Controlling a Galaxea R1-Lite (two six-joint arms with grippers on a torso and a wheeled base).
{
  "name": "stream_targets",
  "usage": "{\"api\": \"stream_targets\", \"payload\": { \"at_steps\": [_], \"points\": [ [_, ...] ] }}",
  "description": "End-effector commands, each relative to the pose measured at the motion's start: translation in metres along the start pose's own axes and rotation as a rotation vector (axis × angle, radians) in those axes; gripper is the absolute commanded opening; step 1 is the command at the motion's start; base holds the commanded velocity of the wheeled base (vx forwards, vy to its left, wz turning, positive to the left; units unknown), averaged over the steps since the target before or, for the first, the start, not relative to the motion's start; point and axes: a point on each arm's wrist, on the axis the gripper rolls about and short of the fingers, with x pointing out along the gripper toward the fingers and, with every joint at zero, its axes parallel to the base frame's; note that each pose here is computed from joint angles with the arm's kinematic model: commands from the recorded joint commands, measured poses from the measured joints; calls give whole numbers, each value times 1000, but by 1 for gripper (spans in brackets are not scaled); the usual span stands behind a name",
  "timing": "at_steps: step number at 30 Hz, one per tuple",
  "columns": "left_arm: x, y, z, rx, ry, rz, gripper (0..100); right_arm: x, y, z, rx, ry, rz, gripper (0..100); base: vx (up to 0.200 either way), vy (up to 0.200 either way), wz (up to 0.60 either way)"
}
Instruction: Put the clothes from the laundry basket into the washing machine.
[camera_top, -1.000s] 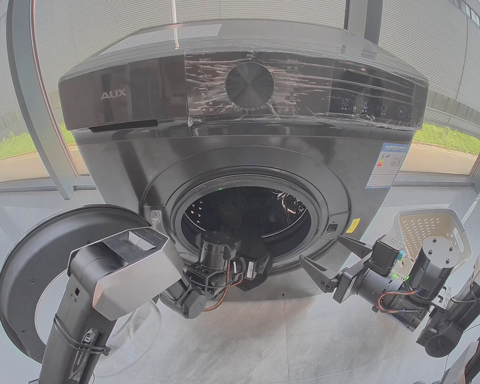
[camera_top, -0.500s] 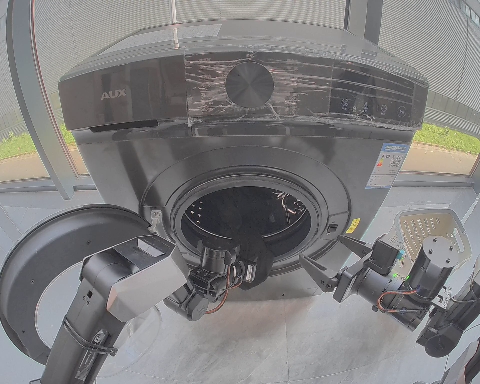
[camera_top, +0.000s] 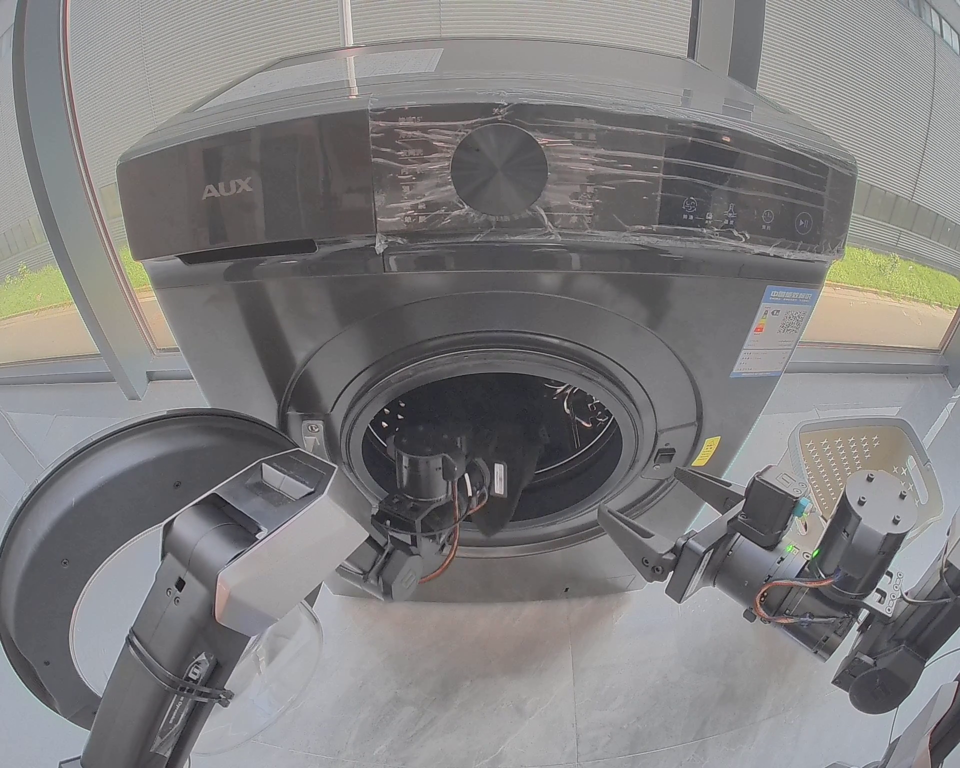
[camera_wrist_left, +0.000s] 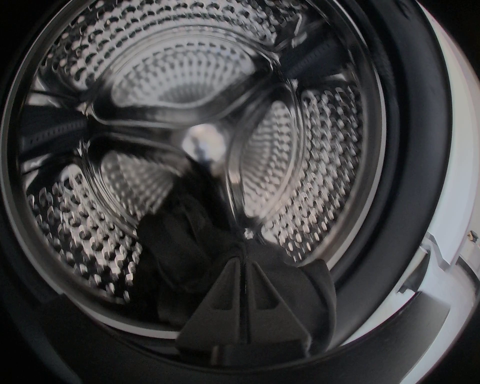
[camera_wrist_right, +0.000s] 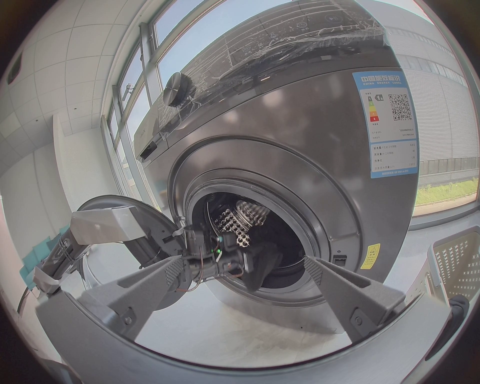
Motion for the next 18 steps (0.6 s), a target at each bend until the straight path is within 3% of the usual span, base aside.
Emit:
{"api": "stream_targets", "payload": {
  "at_steps": [1, 4, 11, 18],
  "points": [
    [25, 11, 23, -23, -156, 85, 0, -1, 0, 0, 3, 0, 1, 100, 0, 0, 0],
    [35, 18, 27, -28, -210, 124, 0, -1, 0, 0, 5, 0, 1, 100, 0, 0, 0],
    [49, 18, 27, -13, -285, 134, 0, -1, 0, -1, 4, 5, 1, 100, 0, 0, 0],
    [51, 19, 20, -9, -273, 136, 0, -1, 0, -1, 4, 5, 1, 100, 0, 0, 0]
  ]
}}
